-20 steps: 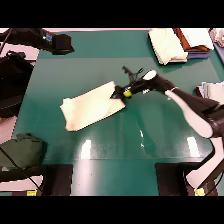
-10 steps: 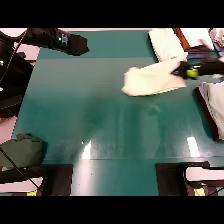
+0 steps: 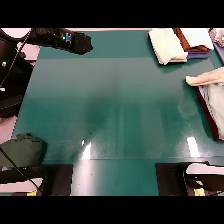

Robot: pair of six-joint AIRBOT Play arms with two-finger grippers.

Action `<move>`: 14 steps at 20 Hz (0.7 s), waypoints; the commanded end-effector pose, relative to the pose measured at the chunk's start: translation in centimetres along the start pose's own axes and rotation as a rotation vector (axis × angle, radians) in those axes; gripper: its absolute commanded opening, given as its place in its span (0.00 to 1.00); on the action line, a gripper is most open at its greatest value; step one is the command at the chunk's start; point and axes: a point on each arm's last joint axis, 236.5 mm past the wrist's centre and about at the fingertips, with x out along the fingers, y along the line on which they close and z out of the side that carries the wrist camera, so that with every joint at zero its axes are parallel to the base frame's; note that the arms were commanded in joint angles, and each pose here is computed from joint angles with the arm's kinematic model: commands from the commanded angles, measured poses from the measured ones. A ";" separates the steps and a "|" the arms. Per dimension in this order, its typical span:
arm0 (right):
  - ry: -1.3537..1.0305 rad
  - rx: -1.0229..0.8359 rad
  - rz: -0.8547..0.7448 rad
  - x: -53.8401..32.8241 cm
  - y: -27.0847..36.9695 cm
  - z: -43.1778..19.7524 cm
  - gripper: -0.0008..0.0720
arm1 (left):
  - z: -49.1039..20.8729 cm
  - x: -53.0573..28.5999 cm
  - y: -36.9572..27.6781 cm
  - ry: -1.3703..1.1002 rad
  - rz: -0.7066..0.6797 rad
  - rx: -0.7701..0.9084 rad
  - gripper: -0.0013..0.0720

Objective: Fold the shirts.

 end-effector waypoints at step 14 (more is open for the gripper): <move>-0.026 -0.148 -0.218 -9.1 -2.8 3.1 0.03 | -0.3 0.0 0.0 0.015 -0.001 0.000 0.05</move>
